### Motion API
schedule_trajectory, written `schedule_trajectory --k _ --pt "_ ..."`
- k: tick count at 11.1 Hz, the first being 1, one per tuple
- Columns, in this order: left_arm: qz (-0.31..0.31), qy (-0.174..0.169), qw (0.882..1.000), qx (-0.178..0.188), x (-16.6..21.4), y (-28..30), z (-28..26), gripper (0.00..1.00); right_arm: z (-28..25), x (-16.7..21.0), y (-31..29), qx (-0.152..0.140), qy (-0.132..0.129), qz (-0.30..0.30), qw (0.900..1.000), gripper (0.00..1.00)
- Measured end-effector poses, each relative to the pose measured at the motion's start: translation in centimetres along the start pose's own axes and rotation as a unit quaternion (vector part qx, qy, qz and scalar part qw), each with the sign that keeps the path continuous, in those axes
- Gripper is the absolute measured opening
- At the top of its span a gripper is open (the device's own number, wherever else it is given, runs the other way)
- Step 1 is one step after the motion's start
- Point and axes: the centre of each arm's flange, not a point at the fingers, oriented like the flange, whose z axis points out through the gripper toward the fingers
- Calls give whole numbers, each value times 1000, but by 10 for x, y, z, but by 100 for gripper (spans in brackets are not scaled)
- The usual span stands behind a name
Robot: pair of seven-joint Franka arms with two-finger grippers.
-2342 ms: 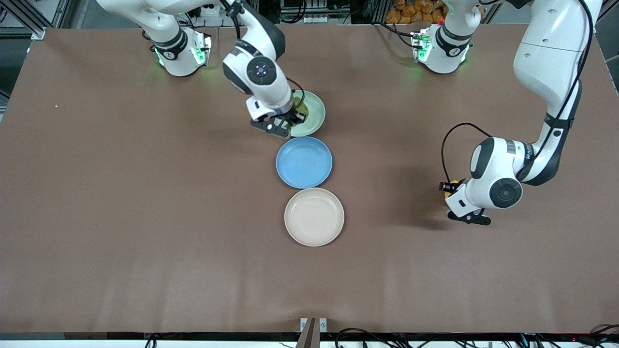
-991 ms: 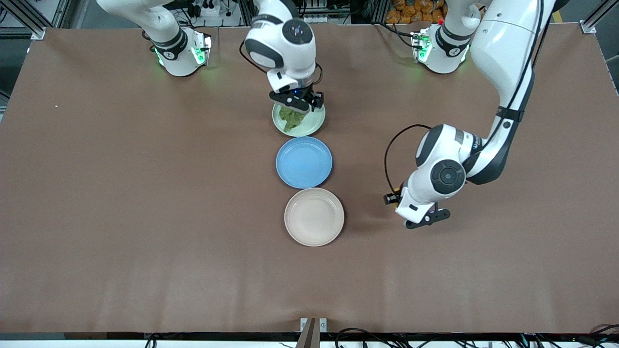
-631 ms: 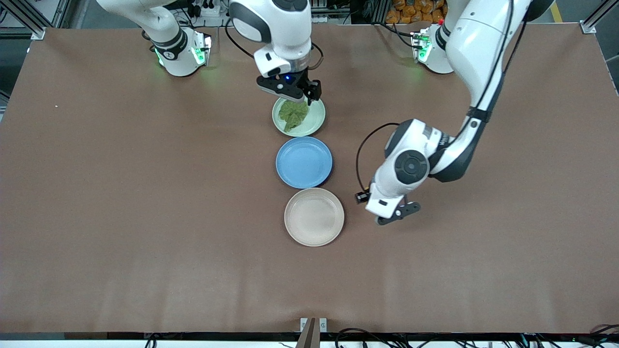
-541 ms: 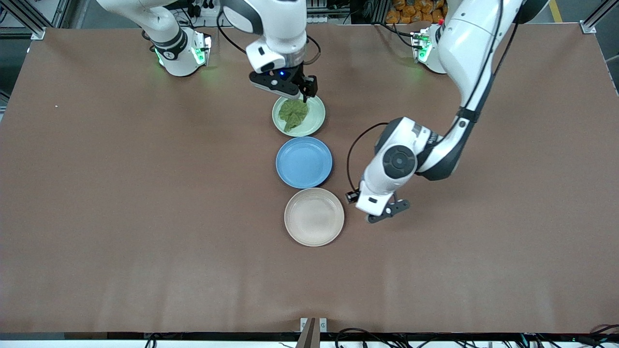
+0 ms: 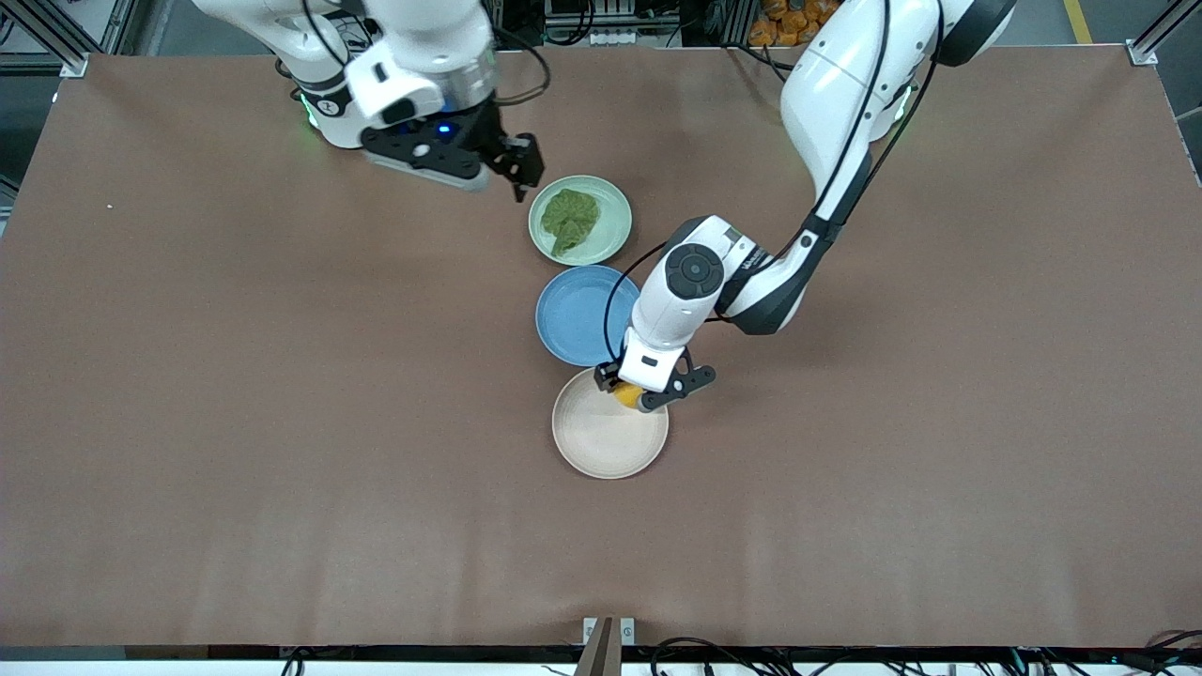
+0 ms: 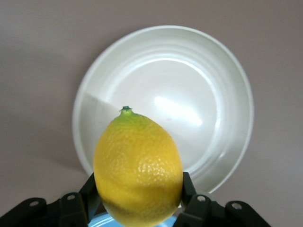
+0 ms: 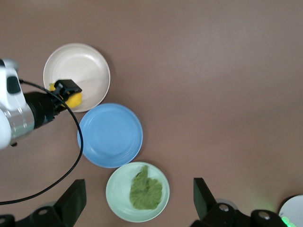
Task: Place lemon and lettuce in plates
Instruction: 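Open the right gripper and withdraw while the left gripper carries the lemon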
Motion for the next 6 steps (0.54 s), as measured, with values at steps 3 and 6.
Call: schedule_trajectory --k 3,6 --pt "-7 21 999 -25 7 -5 22 70 -28 66 63 21 -11 -17 1000 100" --pt "32 59 998 -9 -2 0 23 96 -38 122 131 23 -9 -27 999 100"
